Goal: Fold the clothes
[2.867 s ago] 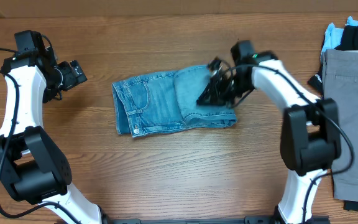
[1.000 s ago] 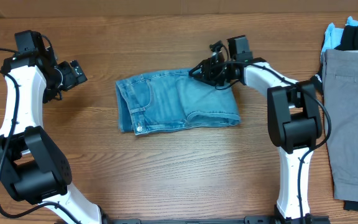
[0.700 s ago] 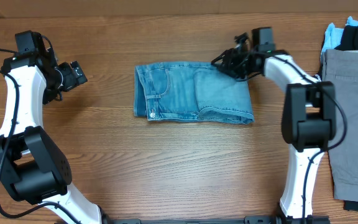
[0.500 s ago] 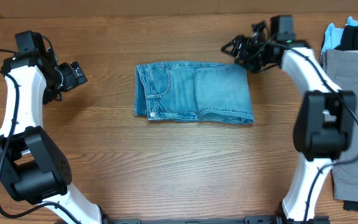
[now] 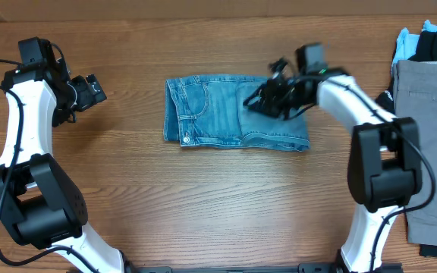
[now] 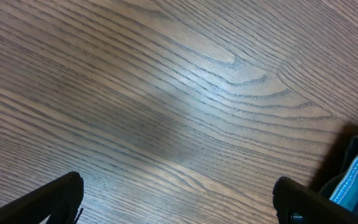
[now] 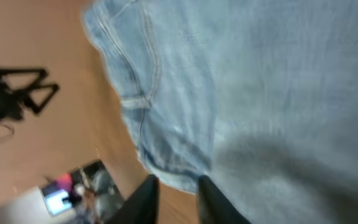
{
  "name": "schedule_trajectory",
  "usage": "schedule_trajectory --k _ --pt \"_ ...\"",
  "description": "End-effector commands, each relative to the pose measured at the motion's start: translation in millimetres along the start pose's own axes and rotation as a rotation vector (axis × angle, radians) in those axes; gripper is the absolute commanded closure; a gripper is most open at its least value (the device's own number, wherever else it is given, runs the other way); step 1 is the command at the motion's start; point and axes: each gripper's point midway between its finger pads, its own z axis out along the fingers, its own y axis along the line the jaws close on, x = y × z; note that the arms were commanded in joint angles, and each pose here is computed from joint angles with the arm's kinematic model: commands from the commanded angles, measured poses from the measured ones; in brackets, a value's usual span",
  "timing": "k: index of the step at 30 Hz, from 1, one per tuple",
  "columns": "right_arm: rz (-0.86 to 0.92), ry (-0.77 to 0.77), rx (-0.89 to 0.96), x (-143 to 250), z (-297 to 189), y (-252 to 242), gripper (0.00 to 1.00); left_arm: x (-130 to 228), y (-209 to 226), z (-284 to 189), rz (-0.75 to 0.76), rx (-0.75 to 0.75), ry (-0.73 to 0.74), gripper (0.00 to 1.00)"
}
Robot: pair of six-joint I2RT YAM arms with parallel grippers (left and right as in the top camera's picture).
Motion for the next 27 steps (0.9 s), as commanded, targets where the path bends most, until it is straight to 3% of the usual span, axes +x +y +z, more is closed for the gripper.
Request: schedule_trajectory --k 1,7,10,14,16,17,18,19,20,21,27 --pt "0.151 0.023 0.027 22 22 -27 0.83 0 -4 -4 0.006 0.011 -0.005 0.0" --pt "0.271 -0.07 0.259 29 20 -93 0.83 4 -8 -4 0.01 0.023 0.011 0.0" --pt "0.167 -0.125 0.237 9 16 -87 0.89 8 -21 -4 0.048 0.102 0.029 0.0" --pt "0.064 -0.211 0.198 -19 2 -57 0.87 13 -35 -6 0.055 0.171 0.051 0.0" --pt "-0.01 -0.267 0.17 -36 -14 -28 0.76 17 -43 -7 0.081 0.207 0.067 0.0" --pt "-0.049 -0.291 0.159 -42 -23 -15 0.65 20 -47 -7 0.106 0.228 0.074 0.0" --pt "-0.093 -0.323 0.148 -50 -34 0 0.48 23 -55 -8 0.146 0.254 0.081 0.0" --pt "-0.127 -0.349 0.143 -56 -43 12 0.22 26 -61 -9 0.178 0.276 0.087 0.0" --pt "-0.155 -0.383 0.146 -62 -56 23 0.07 30 -68 -9 0.207 0.297 0.094 0.0" --pt "-0.165 -0.42 0.162 -69 -69 31 0.0 33 -74 -9 0.225 0.309 0.098 0.0" --pt "-0.171 -0.568 0.319 -90 -139 41 0.0 52 -114 0 0.326 0.35 0.103 0.0"
